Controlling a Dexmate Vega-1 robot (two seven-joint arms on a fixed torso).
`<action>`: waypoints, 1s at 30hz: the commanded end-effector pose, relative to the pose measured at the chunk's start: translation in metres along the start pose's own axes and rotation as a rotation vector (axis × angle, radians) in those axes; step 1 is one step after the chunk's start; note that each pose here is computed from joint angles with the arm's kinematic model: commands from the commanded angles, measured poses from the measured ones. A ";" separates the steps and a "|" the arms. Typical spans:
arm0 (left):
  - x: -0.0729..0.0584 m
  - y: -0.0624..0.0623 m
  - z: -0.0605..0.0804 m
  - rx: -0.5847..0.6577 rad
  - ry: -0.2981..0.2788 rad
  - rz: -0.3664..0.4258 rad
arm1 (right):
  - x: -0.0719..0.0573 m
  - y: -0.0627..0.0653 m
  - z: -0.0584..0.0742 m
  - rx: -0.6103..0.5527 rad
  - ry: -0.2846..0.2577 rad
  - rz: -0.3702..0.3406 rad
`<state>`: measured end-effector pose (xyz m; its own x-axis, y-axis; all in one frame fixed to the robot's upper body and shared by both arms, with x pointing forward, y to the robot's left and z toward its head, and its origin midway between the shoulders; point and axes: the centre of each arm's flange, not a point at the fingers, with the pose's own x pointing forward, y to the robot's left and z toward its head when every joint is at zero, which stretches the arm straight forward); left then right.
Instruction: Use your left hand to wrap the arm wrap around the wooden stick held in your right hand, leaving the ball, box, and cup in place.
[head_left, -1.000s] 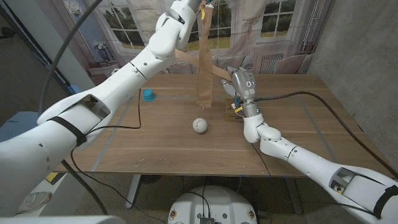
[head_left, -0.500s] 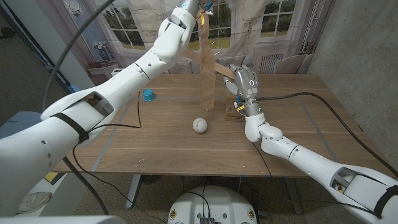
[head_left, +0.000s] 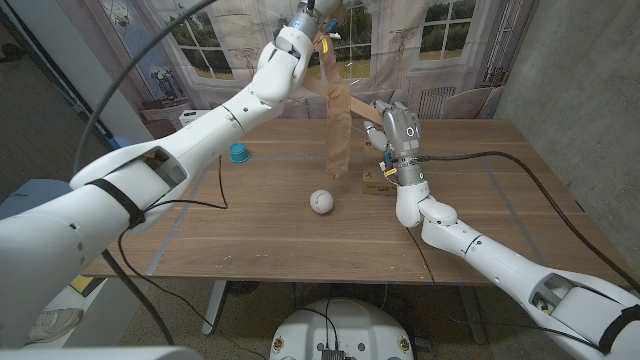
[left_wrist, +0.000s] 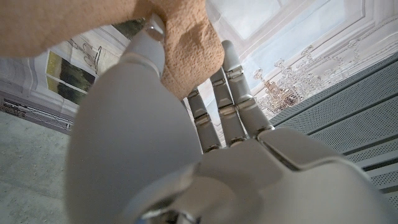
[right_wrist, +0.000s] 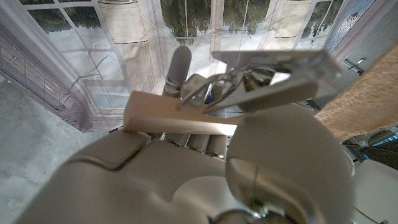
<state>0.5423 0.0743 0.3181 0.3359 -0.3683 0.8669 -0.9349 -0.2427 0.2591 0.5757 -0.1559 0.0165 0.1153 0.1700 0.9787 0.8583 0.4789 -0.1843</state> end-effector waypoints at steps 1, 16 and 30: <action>-0.011 -0.028 0.005 0.011 -0.006 -0.091 | 0.009 -0.012 -0.008 -0.048 0.030 -0.067; -0.008 0.023 -0.020 -0.035 0.053 -0.035 | 0.009 0.004 -0.032 -0.107 0.100 -0.025; -0.009 0.042 -0.037 0.020 0.104 -0.018 | 0.000 0.012 -0.047 -0.109 0.116 0.010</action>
<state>0.5102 0.0920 0.3297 0.3507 -0.3034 0.8860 -0.9288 -0.2340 0.2875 0.6023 -0.1825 0.0237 0.1591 0.0750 0.9844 0.9084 0.3793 -0.1757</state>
